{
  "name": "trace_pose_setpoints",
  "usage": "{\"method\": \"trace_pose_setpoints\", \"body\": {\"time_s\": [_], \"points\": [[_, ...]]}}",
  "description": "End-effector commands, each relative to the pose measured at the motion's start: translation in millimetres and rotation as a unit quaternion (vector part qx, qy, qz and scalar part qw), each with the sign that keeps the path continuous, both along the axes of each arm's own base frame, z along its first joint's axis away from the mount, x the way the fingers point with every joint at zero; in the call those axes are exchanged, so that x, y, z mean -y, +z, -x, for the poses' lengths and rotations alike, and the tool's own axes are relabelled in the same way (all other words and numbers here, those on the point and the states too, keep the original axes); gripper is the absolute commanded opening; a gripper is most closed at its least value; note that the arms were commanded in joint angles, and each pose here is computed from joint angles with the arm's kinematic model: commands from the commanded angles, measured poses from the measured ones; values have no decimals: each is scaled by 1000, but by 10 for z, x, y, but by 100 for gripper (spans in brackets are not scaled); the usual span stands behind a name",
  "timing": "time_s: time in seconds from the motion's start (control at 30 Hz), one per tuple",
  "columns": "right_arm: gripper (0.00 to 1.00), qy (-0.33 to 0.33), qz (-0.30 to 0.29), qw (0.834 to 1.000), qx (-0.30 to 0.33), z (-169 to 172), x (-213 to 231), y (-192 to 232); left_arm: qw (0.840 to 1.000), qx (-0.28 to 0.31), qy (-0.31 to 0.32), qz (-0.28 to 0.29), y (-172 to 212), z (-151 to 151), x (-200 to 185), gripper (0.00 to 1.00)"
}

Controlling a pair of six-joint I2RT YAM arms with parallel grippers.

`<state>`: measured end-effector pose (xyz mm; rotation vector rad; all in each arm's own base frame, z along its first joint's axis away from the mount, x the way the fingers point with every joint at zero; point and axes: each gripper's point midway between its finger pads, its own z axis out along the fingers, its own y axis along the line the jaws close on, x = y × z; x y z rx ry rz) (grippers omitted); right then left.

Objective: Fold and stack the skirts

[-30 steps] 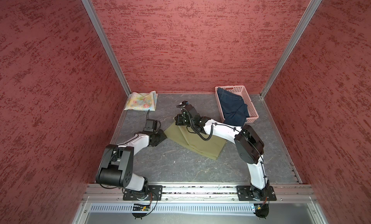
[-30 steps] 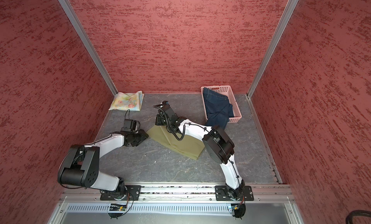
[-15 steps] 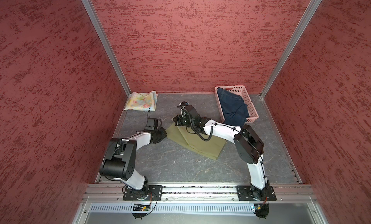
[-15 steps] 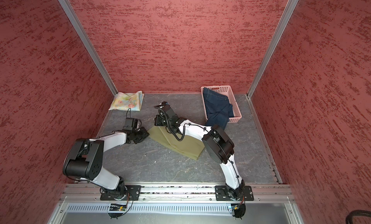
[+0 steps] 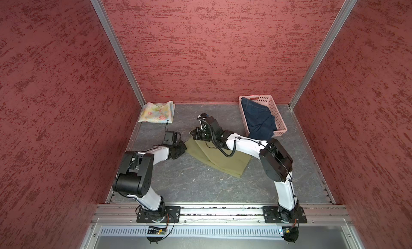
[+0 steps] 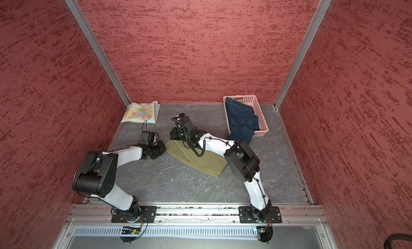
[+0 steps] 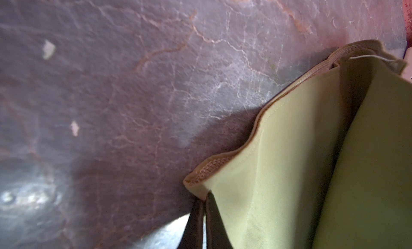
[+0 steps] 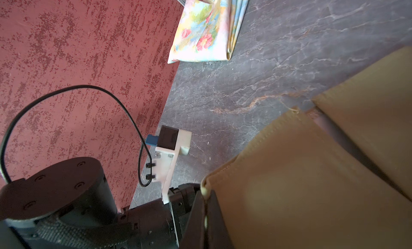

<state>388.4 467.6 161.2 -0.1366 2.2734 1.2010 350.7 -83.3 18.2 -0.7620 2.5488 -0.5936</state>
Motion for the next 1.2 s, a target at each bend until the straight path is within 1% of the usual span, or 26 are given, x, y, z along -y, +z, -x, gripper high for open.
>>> {"method": "trace_pose_setpoints", "body": {"time_s": [0.0,0.27,0.37,0.43,0.5,0.57,0.6,0.73,0.83,1.0,1.1,1.17], "points": [[0,8,-21,1000,-9,47,-124,-5,997,-77,-1,-21,-328,346,-55,8],[0,16,-19,999,-32,87,-210,-183,997,-72,1,-19,-279,353,-64,7],[0,20,-19,999,-44,103,-237,-279,998,-66,7,-11,-193,352,-96,11],[0,22,-19,998,-52,108,-248,-346,998,-59,12,-4,-117,343,-122,15],[0,25,-19,998,-59,121,-267,-403,998,-54,19,5,-50,341,-162,23],[0,26,-17,997,-64,120,-279,-470,998,-49,25,14,22,340,-199,36],[0,26,-14,997,-66,117,-281,-506,998,-46,29,16,50,341,-224,40],[1,32,-2,997,-71,108,-309,-648,998,-40,40,31,138,372,-295,45],[8,37,8,997,-65,111,-336,-679,997,-37,50,36,183,396,-358,48],[31,54,2,996,-66,142,-416,-639,996,-33,66,41,248,427,-484,50],[39,59,-9,996,-61,157,-446,-529,996,-27,72,40,311,422,-544,50],[41,60,-14,997,-55,158,-442,-433,996,-23,74,39,344,415,-573,51]]}}
